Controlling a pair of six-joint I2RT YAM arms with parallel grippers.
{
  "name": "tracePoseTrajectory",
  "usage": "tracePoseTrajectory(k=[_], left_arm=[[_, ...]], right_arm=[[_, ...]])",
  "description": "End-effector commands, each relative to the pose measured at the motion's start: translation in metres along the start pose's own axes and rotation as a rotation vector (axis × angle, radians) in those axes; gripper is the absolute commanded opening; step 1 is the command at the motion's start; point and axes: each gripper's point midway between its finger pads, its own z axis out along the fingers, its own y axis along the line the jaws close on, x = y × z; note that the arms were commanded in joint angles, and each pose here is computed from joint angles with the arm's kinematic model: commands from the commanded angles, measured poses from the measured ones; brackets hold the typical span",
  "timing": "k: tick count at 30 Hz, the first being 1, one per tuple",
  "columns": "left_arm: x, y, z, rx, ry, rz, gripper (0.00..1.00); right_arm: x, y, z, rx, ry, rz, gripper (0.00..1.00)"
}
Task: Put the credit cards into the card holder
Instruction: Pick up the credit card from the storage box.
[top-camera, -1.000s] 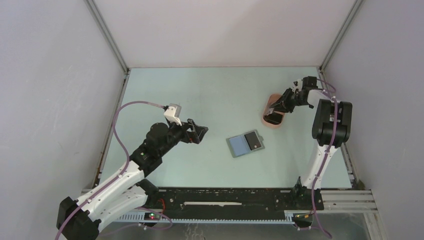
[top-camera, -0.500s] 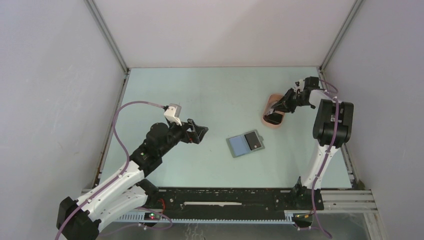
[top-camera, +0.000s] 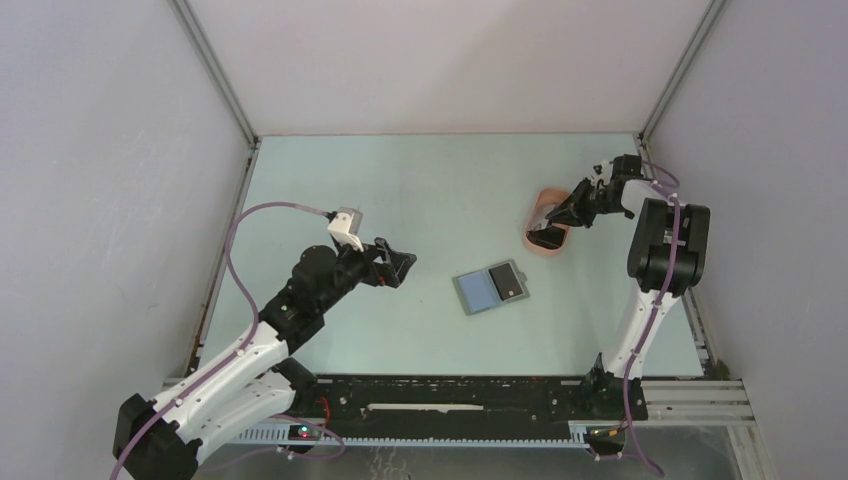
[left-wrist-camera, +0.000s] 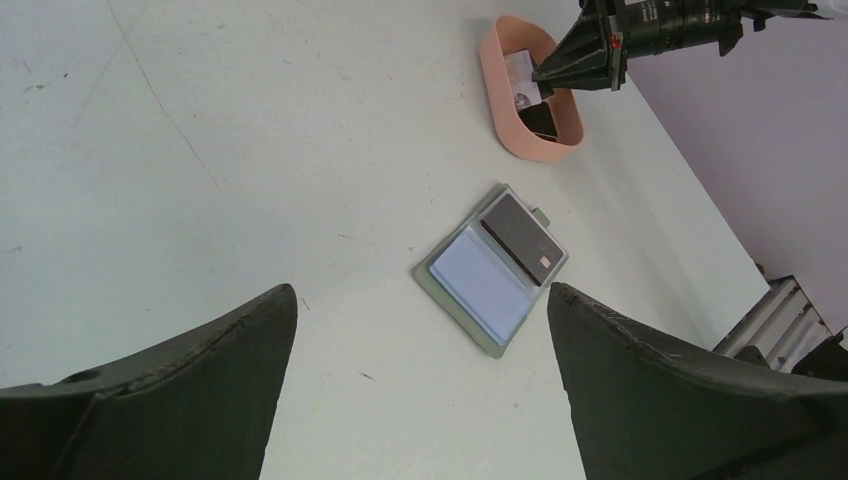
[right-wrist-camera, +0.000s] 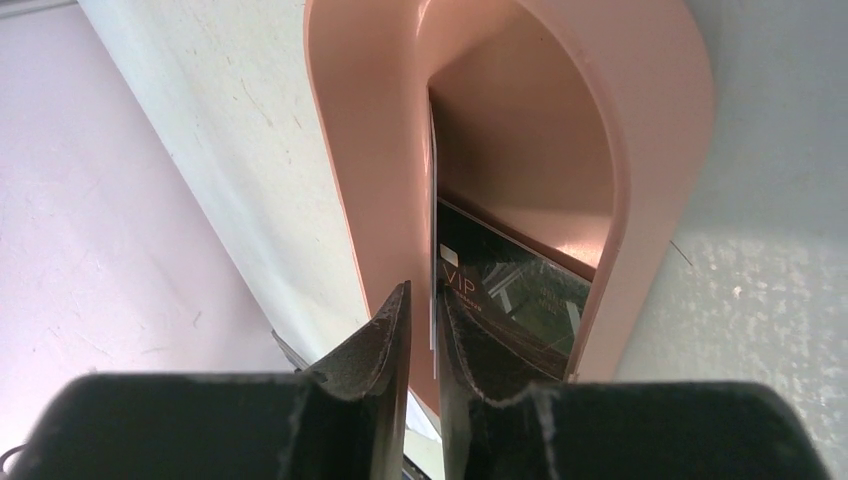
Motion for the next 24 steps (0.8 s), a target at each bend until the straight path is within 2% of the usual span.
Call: tracePoseTrajectory(k=[1,18,24], left_arm=[[-0.0131,-0.0053,-0.0026,0.024,-0.044,-0.007,1.00],[-0.0133,-0.0055,-0.0036,0.024,-0.045,-0.006,1.00],[-0.0135,-0.0057,-0.0037,0.024,-0.045,-0.007,1.00]], right_arm=[[-0.0104,0.0220,-0.0195,-0.042,-0.038,-0.070,0.23],[-0.0106,0.0182,-0.0242,-0.043,-0.038,-0.056,0.13],[-0.0103,0.0183,-0.0260,-0.048,-0.037,-0.054,0.03]])
